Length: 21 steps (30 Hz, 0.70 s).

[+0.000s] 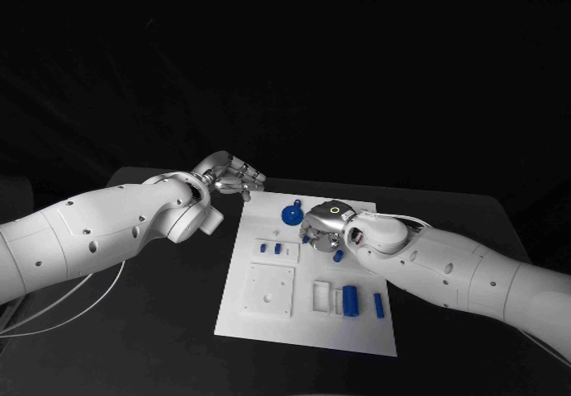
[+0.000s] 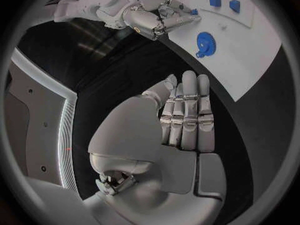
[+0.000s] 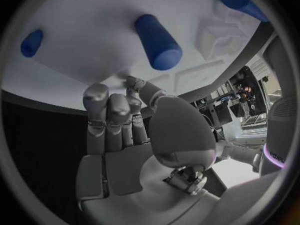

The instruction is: Assemble the parts on the task board

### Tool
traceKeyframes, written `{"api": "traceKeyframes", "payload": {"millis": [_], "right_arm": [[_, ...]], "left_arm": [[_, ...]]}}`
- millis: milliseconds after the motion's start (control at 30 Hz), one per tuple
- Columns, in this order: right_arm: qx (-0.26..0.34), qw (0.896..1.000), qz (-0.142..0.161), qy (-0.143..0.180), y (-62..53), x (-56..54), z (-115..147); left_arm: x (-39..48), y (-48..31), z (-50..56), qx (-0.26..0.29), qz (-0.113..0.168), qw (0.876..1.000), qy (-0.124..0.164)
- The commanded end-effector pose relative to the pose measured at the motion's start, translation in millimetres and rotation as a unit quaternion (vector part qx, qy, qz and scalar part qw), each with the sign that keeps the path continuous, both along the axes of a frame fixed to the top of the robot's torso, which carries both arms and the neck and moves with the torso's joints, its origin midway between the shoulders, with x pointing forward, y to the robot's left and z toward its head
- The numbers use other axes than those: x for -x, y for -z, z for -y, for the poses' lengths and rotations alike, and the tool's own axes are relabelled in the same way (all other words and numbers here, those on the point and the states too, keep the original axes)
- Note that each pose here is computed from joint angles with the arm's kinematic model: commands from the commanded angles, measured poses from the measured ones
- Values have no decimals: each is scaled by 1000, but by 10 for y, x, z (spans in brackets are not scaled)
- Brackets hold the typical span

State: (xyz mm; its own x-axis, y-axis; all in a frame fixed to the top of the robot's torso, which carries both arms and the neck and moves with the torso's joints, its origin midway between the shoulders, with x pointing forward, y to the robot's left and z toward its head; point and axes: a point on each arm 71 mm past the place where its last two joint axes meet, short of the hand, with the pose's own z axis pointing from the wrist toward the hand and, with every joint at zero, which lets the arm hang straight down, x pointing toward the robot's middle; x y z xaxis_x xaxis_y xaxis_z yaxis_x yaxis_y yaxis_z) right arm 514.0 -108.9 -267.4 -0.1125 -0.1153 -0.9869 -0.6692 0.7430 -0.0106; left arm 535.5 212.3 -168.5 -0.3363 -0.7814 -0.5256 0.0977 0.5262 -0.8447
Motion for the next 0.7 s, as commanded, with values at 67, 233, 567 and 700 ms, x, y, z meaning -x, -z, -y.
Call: {"api": "traceKeyframes", "payload": {"millis": [67, 233, 567, 700], "right_arm": [[23, 1000, -19, 7, 84, 1, 55], [24, 1000, -19, 8, 86, -2, 62], [21, 1000, -13, 9, 76, -2, 48], [23, 1000, -9, 12, 74, -7, 41]], "left_arm": [[3, -8, 12, -2, 1, 1000, 7], [2, -7, 10, -2, 1, 1000, 6], [3, -7, 13, -3, 1, 1000, 7], [4, -7, 13, -3, 0, 1000, 7]]}}
